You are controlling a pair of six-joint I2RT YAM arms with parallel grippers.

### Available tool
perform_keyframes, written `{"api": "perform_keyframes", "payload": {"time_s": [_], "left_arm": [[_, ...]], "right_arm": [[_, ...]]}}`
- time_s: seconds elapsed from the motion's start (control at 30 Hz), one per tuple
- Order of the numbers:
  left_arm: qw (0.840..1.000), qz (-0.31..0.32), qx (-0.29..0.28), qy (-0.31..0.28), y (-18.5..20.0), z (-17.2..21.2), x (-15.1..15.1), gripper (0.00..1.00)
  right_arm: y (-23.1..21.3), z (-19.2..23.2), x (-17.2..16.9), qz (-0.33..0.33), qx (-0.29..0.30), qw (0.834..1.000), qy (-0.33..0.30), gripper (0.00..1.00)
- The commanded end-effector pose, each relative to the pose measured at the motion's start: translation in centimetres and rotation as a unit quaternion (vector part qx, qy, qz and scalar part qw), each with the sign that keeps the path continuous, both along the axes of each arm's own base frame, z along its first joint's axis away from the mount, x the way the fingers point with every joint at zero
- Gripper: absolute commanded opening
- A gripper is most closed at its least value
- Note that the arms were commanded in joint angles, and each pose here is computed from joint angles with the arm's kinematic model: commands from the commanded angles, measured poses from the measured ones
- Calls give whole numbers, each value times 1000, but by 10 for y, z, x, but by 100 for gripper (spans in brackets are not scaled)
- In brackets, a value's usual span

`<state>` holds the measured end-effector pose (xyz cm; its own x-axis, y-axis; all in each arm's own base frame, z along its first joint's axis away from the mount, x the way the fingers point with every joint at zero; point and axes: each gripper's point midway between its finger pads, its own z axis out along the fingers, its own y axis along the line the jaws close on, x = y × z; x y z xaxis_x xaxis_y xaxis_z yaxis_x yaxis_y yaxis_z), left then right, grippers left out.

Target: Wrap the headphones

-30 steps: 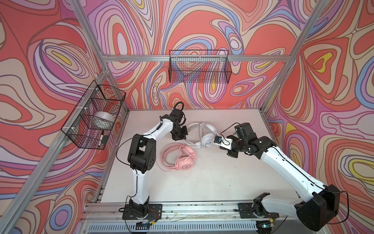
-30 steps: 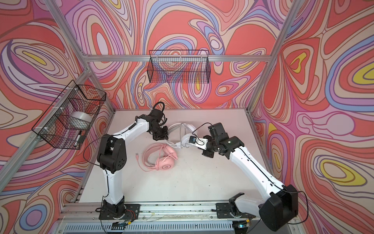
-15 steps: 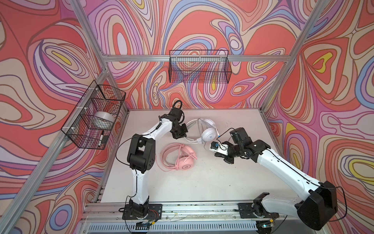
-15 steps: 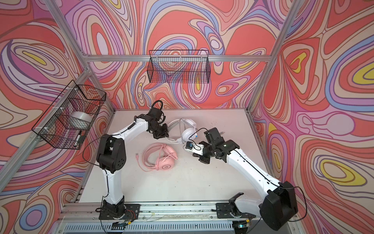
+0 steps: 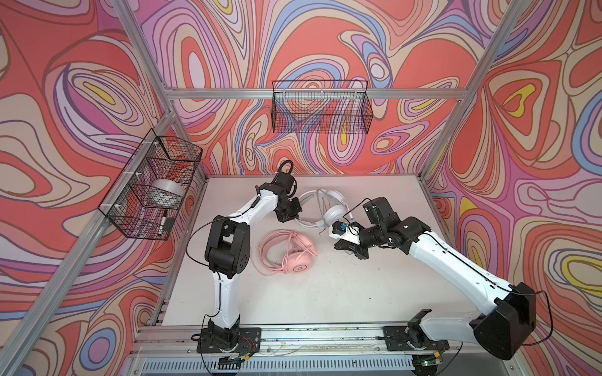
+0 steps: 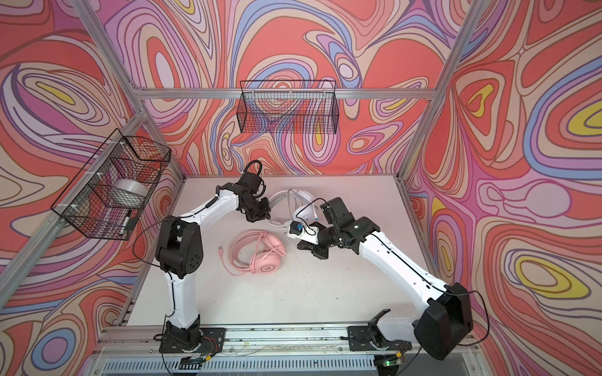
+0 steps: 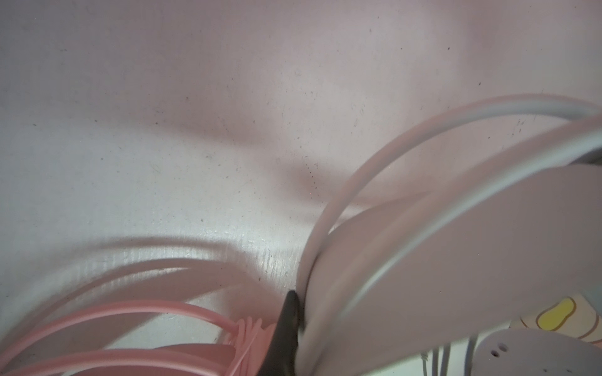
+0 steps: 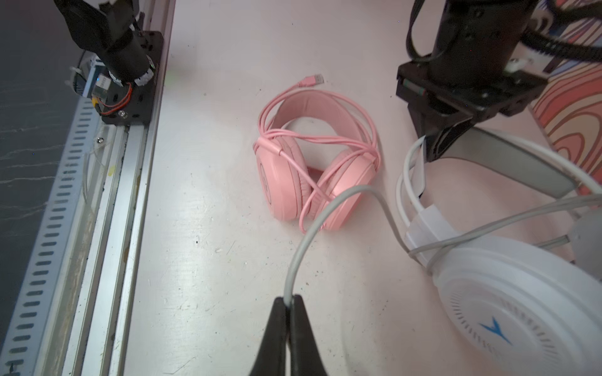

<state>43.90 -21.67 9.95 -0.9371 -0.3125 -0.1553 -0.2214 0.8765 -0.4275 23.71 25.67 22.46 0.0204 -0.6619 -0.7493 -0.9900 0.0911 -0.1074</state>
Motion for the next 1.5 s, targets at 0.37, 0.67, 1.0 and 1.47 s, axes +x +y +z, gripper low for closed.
{"api": "perform_keyframes", "payload": {"time_s": [0.37,0.67,1.0,1.47], "left_arm": [[999,12,45,-26,12,8,11,0],[990,-15,137,-27,29,2,4,0],[982,-41,183,-37,34,8,3,0],[965,-95,240,-49,32,11,3,0]], "right_arm": [[13,49,-4,45,28,999,-10,0],[8,64,11,12,-8,1000,-10,0],[7,68,35,3,-48,998,-43,0],[-22,74,76,-42,-166,978,-123,0]]}}
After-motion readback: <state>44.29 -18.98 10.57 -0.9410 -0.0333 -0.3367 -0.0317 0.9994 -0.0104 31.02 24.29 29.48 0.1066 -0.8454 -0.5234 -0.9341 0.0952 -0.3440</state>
